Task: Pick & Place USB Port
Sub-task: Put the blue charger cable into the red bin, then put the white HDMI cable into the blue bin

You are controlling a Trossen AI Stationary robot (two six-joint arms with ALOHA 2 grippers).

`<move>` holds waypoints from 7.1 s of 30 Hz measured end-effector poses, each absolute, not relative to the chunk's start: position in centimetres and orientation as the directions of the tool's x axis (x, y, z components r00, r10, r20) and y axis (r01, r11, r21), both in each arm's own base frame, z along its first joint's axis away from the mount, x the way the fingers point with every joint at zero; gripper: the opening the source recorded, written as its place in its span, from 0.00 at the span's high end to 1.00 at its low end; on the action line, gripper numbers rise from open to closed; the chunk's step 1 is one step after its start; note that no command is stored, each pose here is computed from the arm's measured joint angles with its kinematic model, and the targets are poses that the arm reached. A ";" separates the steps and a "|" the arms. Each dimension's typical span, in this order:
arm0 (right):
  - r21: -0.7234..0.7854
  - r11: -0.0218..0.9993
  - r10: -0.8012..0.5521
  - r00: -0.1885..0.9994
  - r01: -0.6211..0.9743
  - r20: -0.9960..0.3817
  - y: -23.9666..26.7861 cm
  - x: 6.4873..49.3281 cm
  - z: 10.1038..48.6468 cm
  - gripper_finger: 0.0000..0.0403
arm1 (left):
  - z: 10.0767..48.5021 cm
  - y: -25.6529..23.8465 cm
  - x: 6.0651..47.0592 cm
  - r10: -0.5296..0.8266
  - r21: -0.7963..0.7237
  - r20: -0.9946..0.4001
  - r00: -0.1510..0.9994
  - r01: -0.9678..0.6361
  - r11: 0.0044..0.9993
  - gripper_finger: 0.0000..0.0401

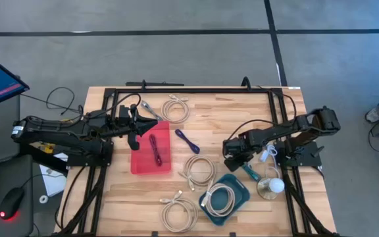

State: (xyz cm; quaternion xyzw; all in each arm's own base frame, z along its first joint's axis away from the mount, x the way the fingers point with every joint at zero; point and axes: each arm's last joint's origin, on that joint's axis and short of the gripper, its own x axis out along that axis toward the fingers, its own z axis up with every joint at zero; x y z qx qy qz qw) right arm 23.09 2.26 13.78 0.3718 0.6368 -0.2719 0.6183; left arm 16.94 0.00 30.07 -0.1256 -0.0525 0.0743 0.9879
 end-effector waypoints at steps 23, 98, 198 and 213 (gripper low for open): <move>0.173 0.598 0.026 0.197 0.782 -0.980 1.3 21.9 17.4 0.97 | 30.1 0.0 16.9 0.160 -0.256 0.085 0.983 -0.134 0.957 0.92; 0.396 0.911 -0.064 0.988 0.116 -0.143 -2.9 40.3 35.5 0.97 | 28.0 1.2 20.8 0.070 -0.485 0.032 0.997 -0.045 0.873 0.56; 0.072 0.801 -0.512 0.742 0.595 -0.432 -5.3 27.5 41.8 0.81 | 17.7 -0.6 15.1 0.137 -0.481 -0.821 0.554 -0.801 0.356 0.84; 0.042 0.817 -0.498 0.741 0.575 -0.451 -5.2 27.4 41.7 0.81 | 18.6 -0.7 16.2 0.132 -0.550 -0.732 0.669 -0.694 0.465 0.83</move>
